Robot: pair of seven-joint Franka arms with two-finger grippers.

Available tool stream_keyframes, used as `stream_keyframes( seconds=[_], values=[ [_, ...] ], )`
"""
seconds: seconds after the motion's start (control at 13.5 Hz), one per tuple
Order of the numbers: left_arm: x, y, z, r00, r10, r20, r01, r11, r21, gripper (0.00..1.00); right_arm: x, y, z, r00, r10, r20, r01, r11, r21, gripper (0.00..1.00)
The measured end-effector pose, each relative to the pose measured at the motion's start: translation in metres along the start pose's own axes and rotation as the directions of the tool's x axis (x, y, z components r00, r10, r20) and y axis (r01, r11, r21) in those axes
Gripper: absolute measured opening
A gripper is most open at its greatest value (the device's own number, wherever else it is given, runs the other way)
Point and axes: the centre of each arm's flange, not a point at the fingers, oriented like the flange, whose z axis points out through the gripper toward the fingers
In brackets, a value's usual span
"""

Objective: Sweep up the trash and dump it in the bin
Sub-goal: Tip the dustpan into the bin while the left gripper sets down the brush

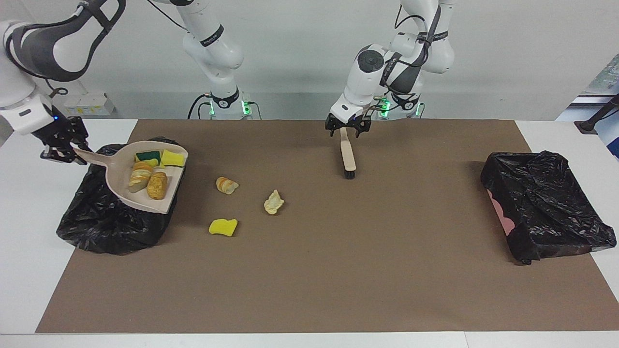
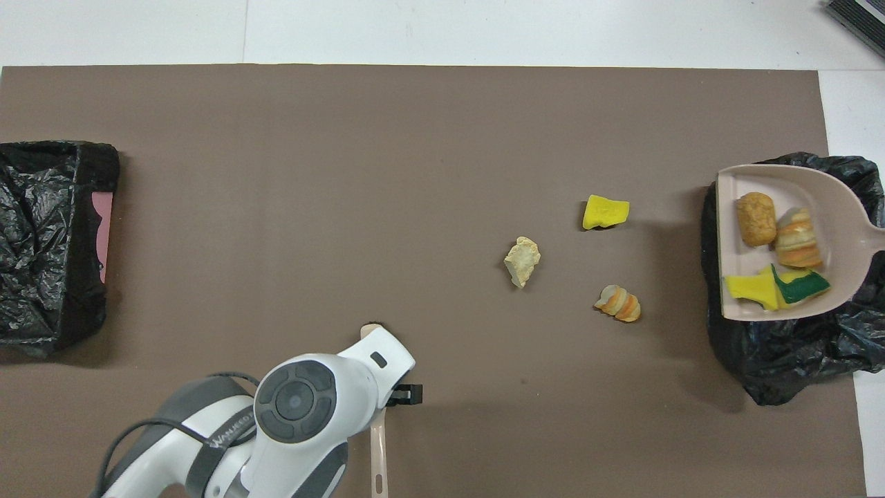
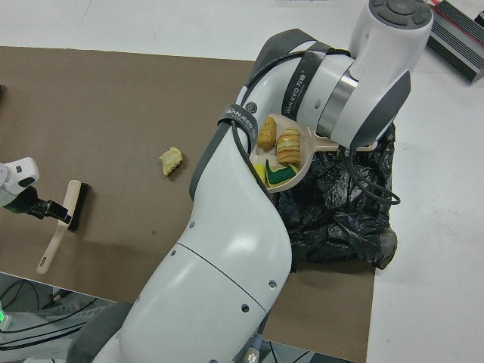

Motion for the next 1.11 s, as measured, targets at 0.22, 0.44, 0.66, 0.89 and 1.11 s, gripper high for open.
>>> stream_keyframes(
  seconds=[0.22,0.44,0.66,0.89,1.11],
  values=[
    [0.051,-0.028,-0.05,0.993,0.078,-0.092,-0.077,0.997,0.014,1.0,-0.049,-0.013,-0.019,0.984,0.0,0.179,0.002,1.0,-0.011,0.33],
    [0.085,-0.066,-0.121,0.983,0.138,-0.12,-0.136,0.99,0.023,1.0,-0.066,-0.021,-0.038,0.954,0.01,0.298,-0.008,1.0,-0.008,0.33],
    [0.103,-0.104,-0.202,0.969,0.19,-0.157,-0.187,0.982,0.035,1.0,-0.073,-0.029,-0.054,0.909,0.0,0.417,-0.01,1.0,0.02,0.33],
    [0.105,-0.148,-0.269,0.971,0.165,-0.171,-0.157,0.986,0.064,1.0,-0.051,-0.023,-0.069,0.847,-0.039,0.531,0.015,0.999,0.05,0.33],
    [0.104,-0.179,-0.308,0.975,0.165,-0.152,-0.156,0.985,0.071,1.0,-0.021,-0.015,-0.068,0.807,-0.059,0.588,0.003,0.995,0.096,0.33]
  ],
)
